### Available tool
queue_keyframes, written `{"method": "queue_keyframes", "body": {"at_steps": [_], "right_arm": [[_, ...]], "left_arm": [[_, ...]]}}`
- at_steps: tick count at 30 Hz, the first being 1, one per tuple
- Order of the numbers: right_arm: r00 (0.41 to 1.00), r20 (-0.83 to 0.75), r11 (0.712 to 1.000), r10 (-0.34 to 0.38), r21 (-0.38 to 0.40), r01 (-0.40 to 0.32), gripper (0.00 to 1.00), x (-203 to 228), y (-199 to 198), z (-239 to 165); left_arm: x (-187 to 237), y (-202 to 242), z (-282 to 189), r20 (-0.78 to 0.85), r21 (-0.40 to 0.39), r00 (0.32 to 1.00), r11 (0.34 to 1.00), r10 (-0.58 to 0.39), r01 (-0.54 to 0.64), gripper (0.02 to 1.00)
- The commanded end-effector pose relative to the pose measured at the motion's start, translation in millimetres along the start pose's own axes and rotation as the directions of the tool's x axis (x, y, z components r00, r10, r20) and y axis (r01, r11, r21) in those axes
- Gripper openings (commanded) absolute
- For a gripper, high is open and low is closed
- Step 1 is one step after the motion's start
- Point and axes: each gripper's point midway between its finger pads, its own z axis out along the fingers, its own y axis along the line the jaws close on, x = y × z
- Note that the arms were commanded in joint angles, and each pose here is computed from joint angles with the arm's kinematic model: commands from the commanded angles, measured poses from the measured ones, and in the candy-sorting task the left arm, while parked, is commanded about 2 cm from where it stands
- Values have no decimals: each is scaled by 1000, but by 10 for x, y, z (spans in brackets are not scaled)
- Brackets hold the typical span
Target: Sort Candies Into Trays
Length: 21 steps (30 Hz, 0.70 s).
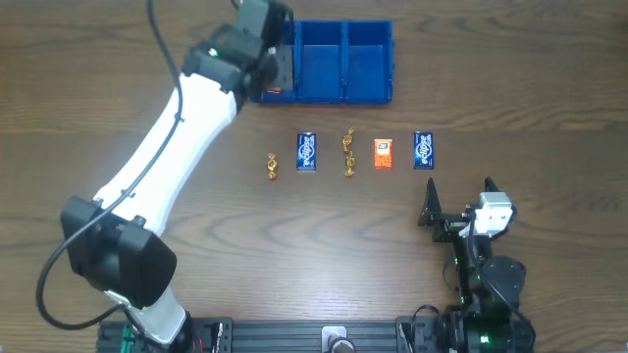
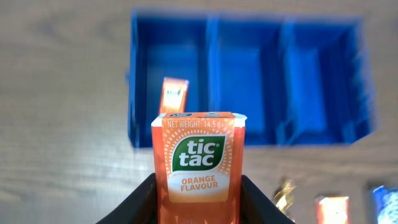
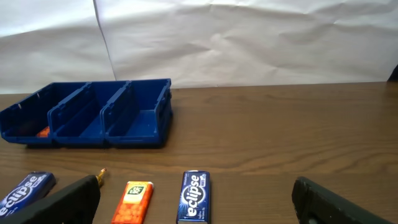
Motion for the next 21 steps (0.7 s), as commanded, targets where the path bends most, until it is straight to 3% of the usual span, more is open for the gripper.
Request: {"method": "queue_keyframes", "body": {"at_steps": [1, 10, 21], "right_arm": [[1000, 0, 1000, -13, -3, 13, 998, 11, 6, -1], [1000, 0, 1000, -12, -3, 12, 998, 11, 6, -1], [1000, 0, 1000, -13, -3, 13, 998, 11, 6, -1]], "left_arm": [[-394, 72, 36, 58, -30, 998, 1000, 8, -6, 213], [-150, 292, 694, -102, -105, 995, 994, -6, -4, 207], [110, 366, 1146, -190, -106, 982, 994, -19, -1, 211]]}}
